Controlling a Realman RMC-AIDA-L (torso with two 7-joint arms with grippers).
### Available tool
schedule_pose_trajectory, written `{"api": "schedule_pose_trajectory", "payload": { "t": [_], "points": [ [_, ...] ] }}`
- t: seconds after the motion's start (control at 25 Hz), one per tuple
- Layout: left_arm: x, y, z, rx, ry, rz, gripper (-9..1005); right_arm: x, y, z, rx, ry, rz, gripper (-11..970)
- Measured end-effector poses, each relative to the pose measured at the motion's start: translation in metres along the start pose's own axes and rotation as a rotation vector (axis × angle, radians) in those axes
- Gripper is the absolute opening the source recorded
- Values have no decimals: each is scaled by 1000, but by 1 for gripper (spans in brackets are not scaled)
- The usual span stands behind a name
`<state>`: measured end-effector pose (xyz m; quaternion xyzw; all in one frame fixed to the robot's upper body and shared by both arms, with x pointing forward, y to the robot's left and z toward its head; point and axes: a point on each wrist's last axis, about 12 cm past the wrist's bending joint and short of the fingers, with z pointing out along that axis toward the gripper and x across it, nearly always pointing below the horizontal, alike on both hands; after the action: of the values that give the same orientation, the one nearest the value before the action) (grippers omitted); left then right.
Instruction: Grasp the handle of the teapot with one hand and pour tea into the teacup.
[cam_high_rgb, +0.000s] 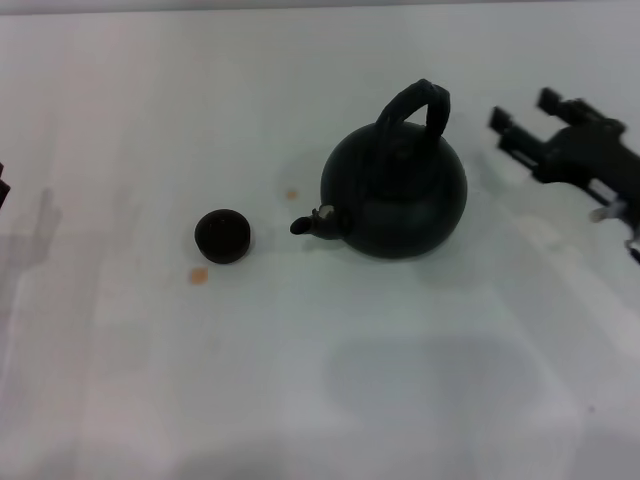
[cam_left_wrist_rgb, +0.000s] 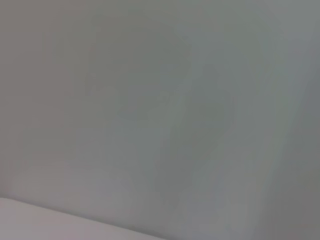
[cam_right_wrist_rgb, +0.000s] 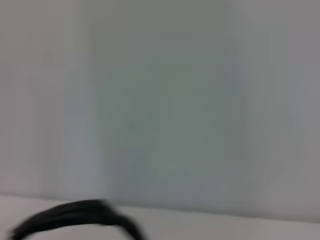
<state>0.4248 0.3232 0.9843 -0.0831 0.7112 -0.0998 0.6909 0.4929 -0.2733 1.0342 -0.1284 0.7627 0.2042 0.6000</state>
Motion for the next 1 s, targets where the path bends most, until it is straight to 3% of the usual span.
{"api": "schedule_pose_trajectory", "payload": {
  "t": [0.24, 0.28, 0.36, 0.56, 0.84, 1.0],
  "points": [
    [0, 1, 0, -6, 2, -1, 860, 8, -42, -26, 132, -107, 118, 732],
    [0, 1, 1, -7, 4, -1, 860, 8, -55, -34, 179, -188, 180, 732],
    [0, 0, 1, -6, 4, -2, 860, 8, -65, -42, 220, -267, 228, 731],
    [1, -1, 2, -4, 6, -7, 861, 9, -74, -48, 283, -334, 230, 728],
    [1, -3, 4, 3, 4, -10, 862, 10, -69, -43, 311, -302, 0, 725],
    [1, -4, 5, 8, 4, -10, 862, 10, -69, -41, 313, -296, -25, 725]
  ]
}}
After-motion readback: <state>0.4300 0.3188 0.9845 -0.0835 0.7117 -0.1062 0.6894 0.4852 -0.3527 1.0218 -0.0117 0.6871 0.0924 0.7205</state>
